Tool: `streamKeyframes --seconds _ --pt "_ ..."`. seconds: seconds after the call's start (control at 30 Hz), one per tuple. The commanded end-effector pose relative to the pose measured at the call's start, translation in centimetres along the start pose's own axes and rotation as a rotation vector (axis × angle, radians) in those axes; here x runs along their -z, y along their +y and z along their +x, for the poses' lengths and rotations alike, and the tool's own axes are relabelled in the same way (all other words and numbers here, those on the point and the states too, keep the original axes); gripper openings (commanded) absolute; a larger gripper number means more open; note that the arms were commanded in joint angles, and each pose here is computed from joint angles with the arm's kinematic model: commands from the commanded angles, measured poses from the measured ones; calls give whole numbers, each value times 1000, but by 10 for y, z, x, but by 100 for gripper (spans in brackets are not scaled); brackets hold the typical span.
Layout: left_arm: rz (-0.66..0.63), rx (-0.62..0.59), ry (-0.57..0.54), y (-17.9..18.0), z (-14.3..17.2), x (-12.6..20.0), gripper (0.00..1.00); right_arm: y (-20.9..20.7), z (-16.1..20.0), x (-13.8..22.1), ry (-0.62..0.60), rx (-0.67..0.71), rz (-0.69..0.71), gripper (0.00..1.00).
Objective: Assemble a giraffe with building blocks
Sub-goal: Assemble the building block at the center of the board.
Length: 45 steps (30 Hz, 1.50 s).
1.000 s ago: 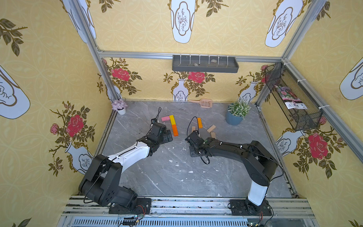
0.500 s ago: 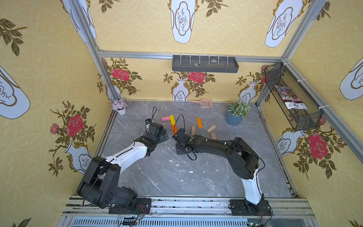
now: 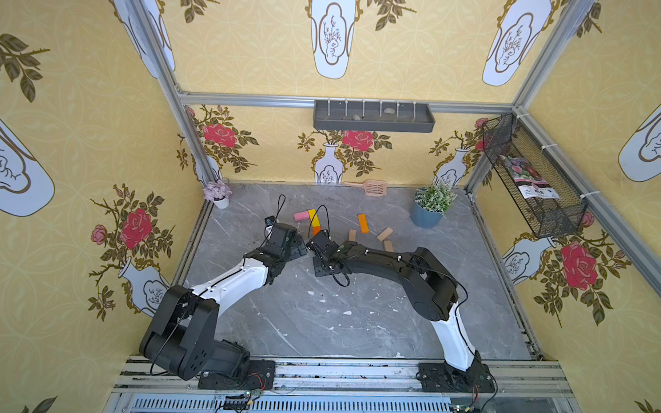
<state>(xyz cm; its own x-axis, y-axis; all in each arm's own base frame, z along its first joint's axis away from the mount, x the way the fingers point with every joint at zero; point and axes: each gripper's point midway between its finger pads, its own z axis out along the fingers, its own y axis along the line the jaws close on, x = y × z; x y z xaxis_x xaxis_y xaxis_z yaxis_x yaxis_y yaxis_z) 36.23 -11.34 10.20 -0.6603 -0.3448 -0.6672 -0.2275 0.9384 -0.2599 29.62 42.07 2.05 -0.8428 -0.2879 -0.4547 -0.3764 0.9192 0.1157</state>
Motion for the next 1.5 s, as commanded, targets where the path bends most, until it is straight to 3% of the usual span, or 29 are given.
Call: streamKeyframes --seconds 0.0,1.47 --pt "7 2 8 -1 2 -1 99 -7 9 -4 37 -6 40 17" --pt "1 51 -25 12 -5 3 99 -13 -2 -14 36 7 37 21"
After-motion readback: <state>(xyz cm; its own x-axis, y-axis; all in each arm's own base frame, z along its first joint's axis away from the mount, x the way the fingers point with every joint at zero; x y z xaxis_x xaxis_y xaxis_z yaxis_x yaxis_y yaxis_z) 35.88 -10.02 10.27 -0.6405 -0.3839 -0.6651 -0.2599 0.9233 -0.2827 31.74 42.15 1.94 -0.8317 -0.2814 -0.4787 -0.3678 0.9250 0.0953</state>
